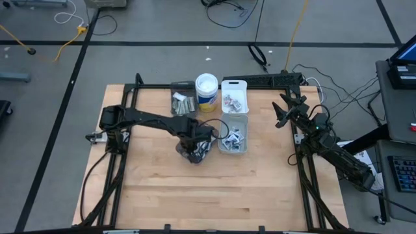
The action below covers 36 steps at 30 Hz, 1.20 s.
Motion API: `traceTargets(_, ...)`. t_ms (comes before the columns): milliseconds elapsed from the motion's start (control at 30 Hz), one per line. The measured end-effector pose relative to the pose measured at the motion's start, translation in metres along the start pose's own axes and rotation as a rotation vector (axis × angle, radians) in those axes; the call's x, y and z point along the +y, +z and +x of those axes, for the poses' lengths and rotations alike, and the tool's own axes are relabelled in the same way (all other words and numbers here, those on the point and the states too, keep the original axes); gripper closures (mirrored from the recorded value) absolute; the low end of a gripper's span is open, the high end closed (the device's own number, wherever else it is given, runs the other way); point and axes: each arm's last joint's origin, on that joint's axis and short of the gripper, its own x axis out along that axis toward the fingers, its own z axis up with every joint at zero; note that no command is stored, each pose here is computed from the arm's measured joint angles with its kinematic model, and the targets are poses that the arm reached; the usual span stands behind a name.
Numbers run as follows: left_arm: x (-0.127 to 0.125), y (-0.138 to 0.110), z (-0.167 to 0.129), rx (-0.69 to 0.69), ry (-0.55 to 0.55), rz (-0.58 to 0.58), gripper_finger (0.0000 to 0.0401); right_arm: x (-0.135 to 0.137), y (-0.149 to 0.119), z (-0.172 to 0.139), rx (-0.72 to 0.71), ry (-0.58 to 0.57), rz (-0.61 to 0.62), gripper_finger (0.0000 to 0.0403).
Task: Pick & Place First Aid Supplies
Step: Put the towelette pack into the bottom black bin, then adjust the bottom black bin on the table
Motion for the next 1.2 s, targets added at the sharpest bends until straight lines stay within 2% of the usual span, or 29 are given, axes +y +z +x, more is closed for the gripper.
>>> traceTargets(133,0.001,-0.001,0.003,-0.008,0.026,0.018,0.0382,0.0,0.0,0.0,0.0,0.0,0.0,0.014)
traceTargets(267,0.003,0.0,0.003,-0.019,0.041,0.021,0.0341,0.0,0.0,0.0,0.0,0.001,0.0,0.014)
traceTargets(567,0.003,0.001,0.001,-0.015,0.023,0.089,0.0168,0.0,0.0,0.0,0.0,0.001,0.0,0.014)
traceTargets(733,0.0,0.01,-0.016,-0.058,0.008,0.104,0.0101,0.0,0.0,0.0,0.0,0.0,0.0,0.014)
traceTargets(900,-0.009,0.02,-0.035,-0.149,-0.012,0.181,0.0072,0.0,0.0,0.0,0.0,0.0,0.0,0.014)
traceTargets(1200,-0.039,0.032,-0.01,-0.201,-0.032,0.198,0.0074,0.0,0.0,0.0,0.0,0.0,0.0,0.014)
